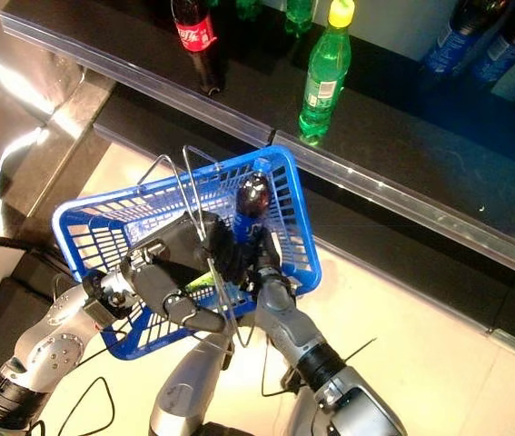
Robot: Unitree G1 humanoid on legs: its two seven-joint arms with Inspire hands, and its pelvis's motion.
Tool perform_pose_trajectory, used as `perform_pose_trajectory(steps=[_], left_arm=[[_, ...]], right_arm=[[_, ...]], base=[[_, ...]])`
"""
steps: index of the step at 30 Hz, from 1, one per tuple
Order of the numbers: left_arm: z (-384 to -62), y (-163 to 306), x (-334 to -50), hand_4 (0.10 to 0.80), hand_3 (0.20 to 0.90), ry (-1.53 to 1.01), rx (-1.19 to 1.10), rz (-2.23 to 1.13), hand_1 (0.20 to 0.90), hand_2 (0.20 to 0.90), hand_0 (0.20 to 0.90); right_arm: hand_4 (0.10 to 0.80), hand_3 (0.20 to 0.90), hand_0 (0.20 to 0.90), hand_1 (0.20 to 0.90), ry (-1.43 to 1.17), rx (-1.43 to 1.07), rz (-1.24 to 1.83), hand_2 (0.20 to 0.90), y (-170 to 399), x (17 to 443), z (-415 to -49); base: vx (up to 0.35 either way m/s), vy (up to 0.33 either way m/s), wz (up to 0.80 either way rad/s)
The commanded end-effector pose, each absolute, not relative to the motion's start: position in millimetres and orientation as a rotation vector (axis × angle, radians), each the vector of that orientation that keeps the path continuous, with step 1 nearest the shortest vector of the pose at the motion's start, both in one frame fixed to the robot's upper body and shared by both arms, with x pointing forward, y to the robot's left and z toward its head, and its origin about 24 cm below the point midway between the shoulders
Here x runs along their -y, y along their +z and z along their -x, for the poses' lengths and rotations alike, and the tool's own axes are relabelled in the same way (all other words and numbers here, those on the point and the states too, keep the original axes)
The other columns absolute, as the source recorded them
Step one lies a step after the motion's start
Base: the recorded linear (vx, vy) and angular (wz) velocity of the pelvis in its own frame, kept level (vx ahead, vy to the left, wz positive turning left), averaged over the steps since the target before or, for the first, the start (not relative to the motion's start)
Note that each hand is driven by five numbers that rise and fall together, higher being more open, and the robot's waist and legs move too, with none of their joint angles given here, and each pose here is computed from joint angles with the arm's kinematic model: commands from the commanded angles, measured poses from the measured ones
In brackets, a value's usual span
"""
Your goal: Pick up the drink and place into the basket.
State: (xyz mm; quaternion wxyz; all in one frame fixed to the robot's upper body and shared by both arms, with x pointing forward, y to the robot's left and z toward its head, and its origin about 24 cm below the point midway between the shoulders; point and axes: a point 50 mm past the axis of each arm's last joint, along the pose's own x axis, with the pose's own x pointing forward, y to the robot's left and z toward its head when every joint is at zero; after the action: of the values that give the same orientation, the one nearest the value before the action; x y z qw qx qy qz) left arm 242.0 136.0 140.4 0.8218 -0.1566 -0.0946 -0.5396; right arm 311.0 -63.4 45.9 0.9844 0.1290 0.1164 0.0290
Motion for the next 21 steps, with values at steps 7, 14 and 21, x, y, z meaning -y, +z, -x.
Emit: perform_pose_trajectory(steps=[7, 14, 21], left_arm=[[-173, 250, -106, 0.100, 0.200, -1.570, 1.003, 0.341, 0.300, 0.300, 0.300], [-170, 250, -107, 0.100, 0.200, -1.603, 0.985, 0.349, 0.300, 0.300, 0.300], [-171, 247, -111, 0.100, 0.200, -1.629, 0.946, 0.360, 0.300, 0.300, 0.300]], right_arm=[[0.100, 0.200, 0.300, 0.300, 0.315, -0.263, -0.873, 0.300, 75, -21, -284], [0.100, 0.200, 0.300, 0.300, 0.416, -0.346, -0.971, 0.300, 79, -31, -290], [0.100, 0.200, 0.300, 0.300, 0.584, -0.428, -0.845, 0.300, 67, -28, -293]], base=[[-0.003, -0.003, 0.01], [0.003, -0.020, 0.07], [0.040, -0.027, 0.10]])
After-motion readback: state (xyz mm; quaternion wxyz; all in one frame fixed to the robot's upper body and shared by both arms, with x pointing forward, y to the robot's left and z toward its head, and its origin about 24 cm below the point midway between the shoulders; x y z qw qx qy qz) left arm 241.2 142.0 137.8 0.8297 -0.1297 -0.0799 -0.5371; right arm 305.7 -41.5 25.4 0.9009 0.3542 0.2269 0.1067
